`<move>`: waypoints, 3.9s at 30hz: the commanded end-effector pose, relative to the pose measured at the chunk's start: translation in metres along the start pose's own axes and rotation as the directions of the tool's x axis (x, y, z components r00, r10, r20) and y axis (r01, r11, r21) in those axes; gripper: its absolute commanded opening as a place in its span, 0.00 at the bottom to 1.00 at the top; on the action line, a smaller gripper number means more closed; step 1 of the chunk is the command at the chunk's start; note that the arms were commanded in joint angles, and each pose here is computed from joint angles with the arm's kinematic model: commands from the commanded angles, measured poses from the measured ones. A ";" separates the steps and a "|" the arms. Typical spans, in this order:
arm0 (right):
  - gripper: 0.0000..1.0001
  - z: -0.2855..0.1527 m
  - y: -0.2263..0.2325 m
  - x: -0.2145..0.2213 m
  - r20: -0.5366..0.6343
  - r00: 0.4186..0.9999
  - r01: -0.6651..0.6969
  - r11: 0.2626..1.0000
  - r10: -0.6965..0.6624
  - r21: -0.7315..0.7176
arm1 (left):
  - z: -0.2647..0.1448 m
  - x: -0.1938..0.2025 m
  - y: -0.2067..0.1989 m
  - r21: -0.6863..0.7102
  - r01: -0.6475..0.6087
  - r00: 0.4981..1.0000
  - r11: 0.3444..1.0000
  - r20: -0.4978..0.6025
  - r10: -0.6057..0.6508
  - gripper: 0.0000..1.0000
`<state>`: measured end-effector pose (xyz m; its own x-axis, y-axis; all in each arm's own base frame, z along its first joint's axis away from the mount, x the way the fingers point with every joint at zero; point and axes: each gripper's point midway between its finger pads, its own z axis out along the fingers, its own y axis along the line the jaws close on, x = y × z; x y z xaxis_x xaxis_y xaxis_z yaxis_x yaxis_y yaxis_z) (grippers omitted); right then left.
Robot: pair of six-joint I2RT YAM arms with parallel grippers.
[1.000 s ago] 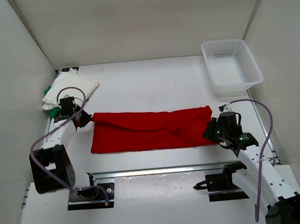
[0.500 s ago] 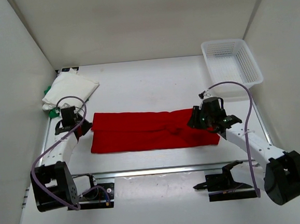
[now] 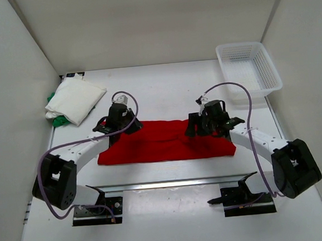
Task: Fold and stack the t-shirts
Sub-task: Fold the other side of the tshirt into a rectangle, then rotate the tshirt 90 degrees
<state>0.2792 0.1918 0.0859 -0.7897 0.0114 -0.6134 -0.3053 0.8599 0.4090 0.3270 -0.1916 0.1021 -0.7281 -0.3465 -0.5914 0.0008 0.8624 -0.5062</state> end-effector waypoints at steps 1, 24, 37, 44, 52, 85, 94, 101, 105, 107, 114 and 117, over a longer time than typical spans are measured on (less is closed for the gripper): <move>0.60 0.005 0.002 0.011 -0.025 0.999 0.045 0.999 -0.045 -0.022 | 0.006 0.010 -0.012 0.069 0.026 1.000 0.997 -0.009 -0.026 0.18; 0.39 -0.010 0.017 0.099 -0.233 0.969 0.070 0.997 -0.077 -0.039 | 0.013 0.021 -0.019 0.146 0.051 0.998 0.988 -0.036 -0.046 0.15; 0.10 -0.052 -0.103 -0.030 0.367 0.841 -0.439 0.898 0.396 0.037 | 0.014 0.063 -0.038 0.209 0.028 0.992 0.978 -0.125 -0.002 0.15; 0.36 -0.049 -0.163 -0.028 0.420 0.783 -0.555 0.820 0.458 0.140 | 0.002 0.125 -0.087 0.343 -0.063 0.968 0.937 -0.208 0.141 0.16; 0.34 -0.035 -0.168 -0.034 0.396 0.771 -0.563 0.824 0.498 0.060 | 0.017 0.150 -0.082 0.343 -0.045 0.949 0.938 -0.278 0.147 0.15; 0.28 -0.022 -0.207 -0.048 0.389 0.761 -0.599 0.792 0.519 0.114 | 0.021 0.169 -0.051 0.278 0.016 0.935 0.960 -0.344 0.084 0.13; 0.30 -0.055 -0.157 -0.078 0.482 0.806 -0.476 0.860 0.343 0.185 | 0.014 0.075 -0.052 0.243 0.031 0.987 0.970 -0.163 0.009 0.17; 0.00 -0.033 -0.097 -0.044 0.385 0.882 -0.338 0.934 0.271 0.117 | 0.020 -0.003 0.032 0.095 0.246 0.969 0.964 0.007 -0.248 0.13; 0.00 -0.011 -0.073 -0.013 0.272 0.915 -0.326 0.943 0.297 0.066 | 0.017 -0.005 0.081 0.007 0.369 0.926 0.929 0.079 -0.369 0.14; 0.00 -0.004 -0.072 0.007 0.219 0.910 -0.368 0.929 0.351 0.041 | 0.017 0.002 0.091 0.013 0.401 0.914 0.916 0.063 -0.401 0.14; 0.00 -0.013 -0.113 0.046 0.191 0.850 -0.514 0.852 0.491 0.099 | 0.016 0.044 0.124 -0.053 0.496 0.868 0.867 0.000 -0.497 0.13; 0.00 -0.027 -0.120 0.033 0.251 0.852 -0.500 0.856 0.460 0.127 | 0.011 0.035 0.131 -0.022 0.568 0.823 0.823 0.022 -0.568 0.12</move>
<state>0.2722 0.0881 0.0253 -0.7154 0.5314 -0.4537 0.1961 0.7758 0.5997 0.3137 -0.1055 0.0141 -0.6170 -0.7402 -0.2672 -0.3770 0.5761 -0.7253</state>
